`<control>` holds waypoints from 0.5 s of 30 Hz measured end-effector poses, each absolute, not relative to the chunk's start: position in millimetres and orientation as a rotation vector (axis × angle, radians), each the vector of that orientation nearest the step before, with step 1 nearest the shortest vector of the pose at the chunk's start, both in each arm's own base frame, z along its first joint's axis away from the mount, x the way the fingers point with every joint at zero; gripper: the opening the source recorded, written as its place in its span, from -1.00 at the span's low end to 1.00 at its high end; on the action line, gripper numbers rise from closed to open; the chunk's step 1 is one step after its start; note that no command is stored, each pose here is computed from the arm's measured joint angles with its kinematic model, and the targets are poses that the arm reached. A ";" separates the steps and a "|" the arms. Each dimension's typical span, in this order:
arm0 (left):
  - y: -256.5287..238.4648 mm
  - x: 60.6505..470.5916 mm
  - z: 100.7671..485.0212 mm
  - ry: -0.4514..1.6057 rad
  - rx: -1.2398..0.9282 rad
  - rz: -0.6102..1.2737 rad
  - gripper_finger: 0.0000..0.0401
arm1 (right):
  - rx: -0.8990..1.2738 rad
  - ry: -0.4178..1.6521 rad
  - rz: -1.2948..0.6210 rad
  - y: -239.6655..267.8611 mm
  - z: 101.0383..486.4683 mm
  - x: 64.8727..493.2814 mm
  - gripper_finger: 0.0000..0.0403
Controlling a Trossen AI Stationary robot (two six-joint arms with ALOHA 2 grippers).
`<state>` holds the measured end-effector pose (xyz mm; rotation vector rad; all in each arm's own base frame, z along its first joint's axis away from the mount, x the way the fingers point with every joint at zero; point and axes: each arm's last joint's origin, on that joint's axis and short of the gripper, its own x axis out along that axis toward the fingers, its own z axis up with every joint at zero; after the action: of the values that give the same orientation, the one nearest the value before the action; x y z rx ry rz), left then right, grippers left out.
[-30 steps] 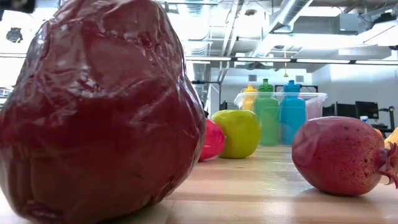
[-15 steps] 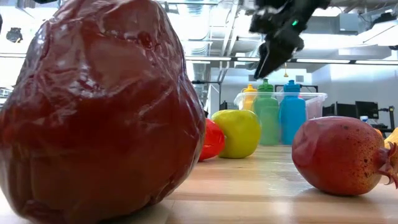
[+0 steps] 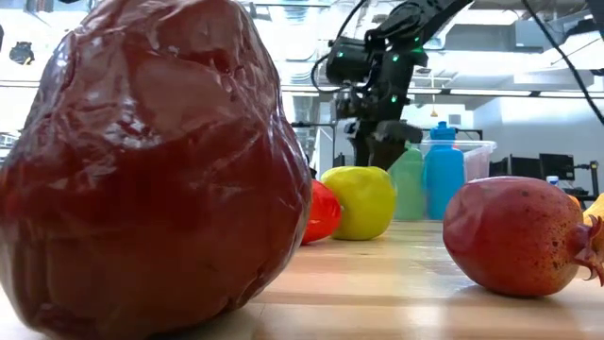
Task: Pick & Place Food Item
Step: Put the yellow star fruit into the bottom transparent bin
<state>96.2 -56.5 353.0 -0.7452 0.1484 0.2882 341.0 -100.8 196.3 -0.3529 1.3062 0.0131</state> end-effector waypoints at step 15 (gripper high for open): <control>-69.3 111.8 356.7 0.123 -0.472 0.297 -0.47 | -0.137 1.234 0.063 -91.1 210.1 342.8 -0.94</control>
<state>111.8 -69.3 356.7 -0.4725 0.1234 0.2973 342.8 -91.1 210.1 -0.1371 1.2336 0.0634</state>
